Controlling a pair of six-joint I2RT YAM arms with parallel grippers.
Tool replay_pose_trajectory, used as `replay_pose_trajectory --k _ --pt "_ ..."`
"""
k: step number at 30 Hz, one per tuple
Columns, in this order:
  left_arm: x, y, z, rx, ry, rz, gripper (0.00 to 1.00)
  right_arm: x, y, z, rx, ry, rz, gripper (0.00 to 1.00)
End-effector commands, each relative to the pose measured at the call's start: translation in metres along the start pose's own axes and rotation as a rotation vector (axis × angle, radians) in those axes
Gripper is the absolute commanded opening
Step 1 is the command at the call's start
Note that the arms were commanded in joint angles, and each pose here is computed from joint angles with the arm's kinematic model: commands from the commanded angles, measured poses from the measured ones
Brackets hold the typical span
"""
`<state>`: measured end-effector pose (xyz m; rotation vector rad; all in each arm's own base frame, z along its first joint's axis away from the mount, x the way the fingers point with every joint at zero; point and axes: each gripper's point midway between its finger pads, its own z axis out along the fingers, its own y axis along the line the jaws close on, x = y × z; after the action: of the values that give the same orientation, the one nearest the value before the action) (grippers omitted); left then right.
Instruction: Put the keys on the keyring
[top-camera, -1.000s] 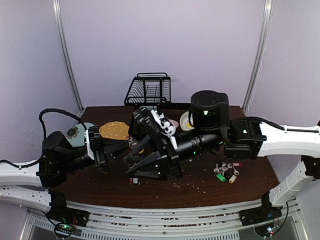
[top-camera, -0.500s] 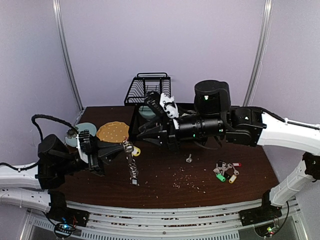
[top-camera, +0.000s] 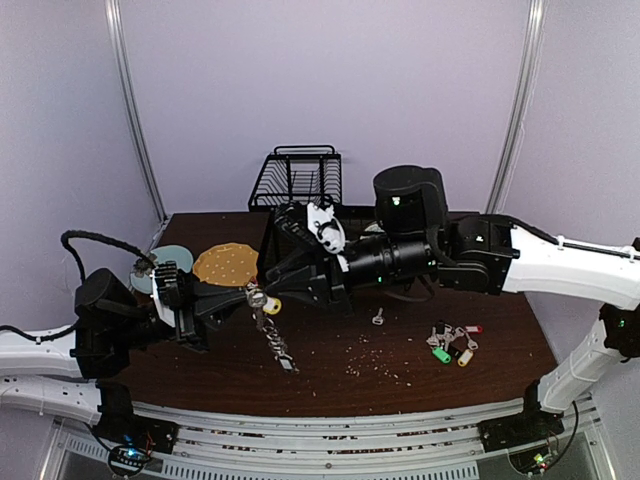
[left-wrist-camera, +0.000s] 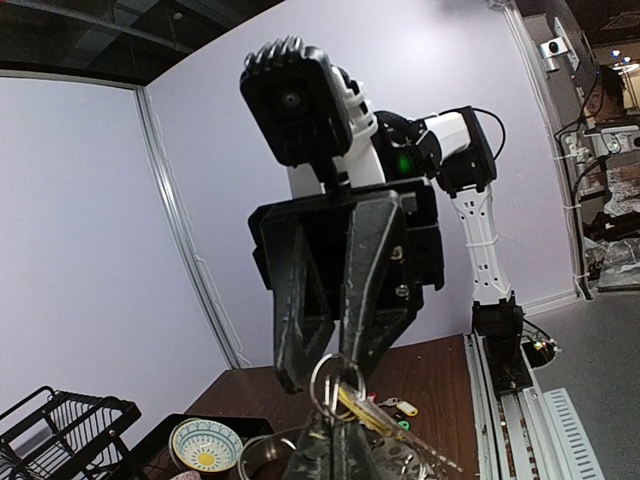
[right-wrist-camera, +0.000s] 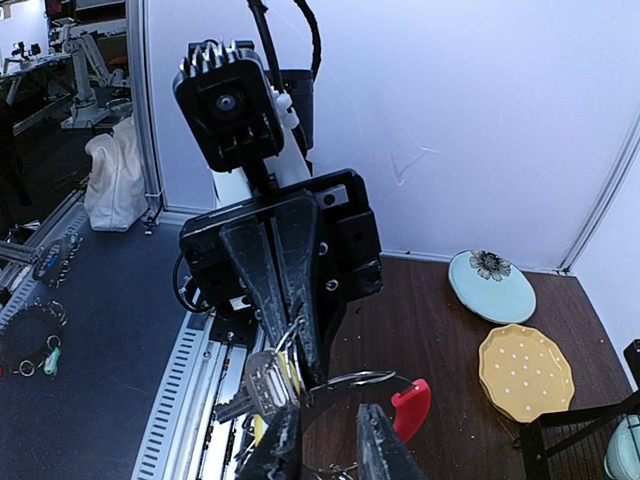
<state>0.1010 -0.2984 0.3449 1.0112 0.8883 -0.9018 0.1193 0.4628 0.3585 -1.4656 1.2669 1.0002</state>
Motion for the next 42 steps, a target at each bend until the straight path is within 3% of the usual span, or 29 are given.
replay_pose_trajectory --k 1,10,14,20,23,28,32,35,37,42 --pt "-0.018 0.003 -0.002 -0.012 -0.072 0.031 0.00 -0.019 0.004 0.005 -0.031 -0.053 -0.032 0.21" --pt "-0.018 0.003 -0.001 -0.009 -0.069 0.028 0.00 -0.025 0.007 0.008 -0.024 -0.071 -0.044 0.17" --pt "-0.019 0.004 -0.001 -0.011 -0.070 0.030 0.00 -0.023 0.009 0.010 -0.022 -0.061 -0.052 0.10" --pt "-0.019 0.003 -0.002 -0.009 -0.072 0.029 0.00 -0.019 0.010 0.014 -0.020 -0.047 -0.056 0.09" --pt "-0.019 0.003 -0.001 -0.006 -0.071 0.027 0.00 -0.020 0.013 0.016 -0.028 -0.044 -0.062 0.00" --pt "-0.019 0.002 -0.002 -0.002 -0.070 0.026 0.00 -0.017 0.013 0.015 -0.022 -0.038 -0.074 0.00" --pt "-0.018 0.001 0.000 0.007 -0.063 0.022 0.00 -0.015 0.013 0.018 -0.017 -0.023 -0.080 0.08" --pt "-0.016 0.000 0.000 0.012 -0.058 0.023 0.00 -0.014 0.015 0.021 -0.025 -0.015 -0.085 0.07" --pt "-0.017 0.000 0.000 0.011 -0.060 0.024 0.00 -0.013 0.015 0.021 -0.024 -0.013 -0.087 0.00" --pt "-0.016 -0.001 0.000 0.016 -0.057 0.018 0.00 -0.014 0.016 0.017 -0.019 -0.022 -0.090 0.00"
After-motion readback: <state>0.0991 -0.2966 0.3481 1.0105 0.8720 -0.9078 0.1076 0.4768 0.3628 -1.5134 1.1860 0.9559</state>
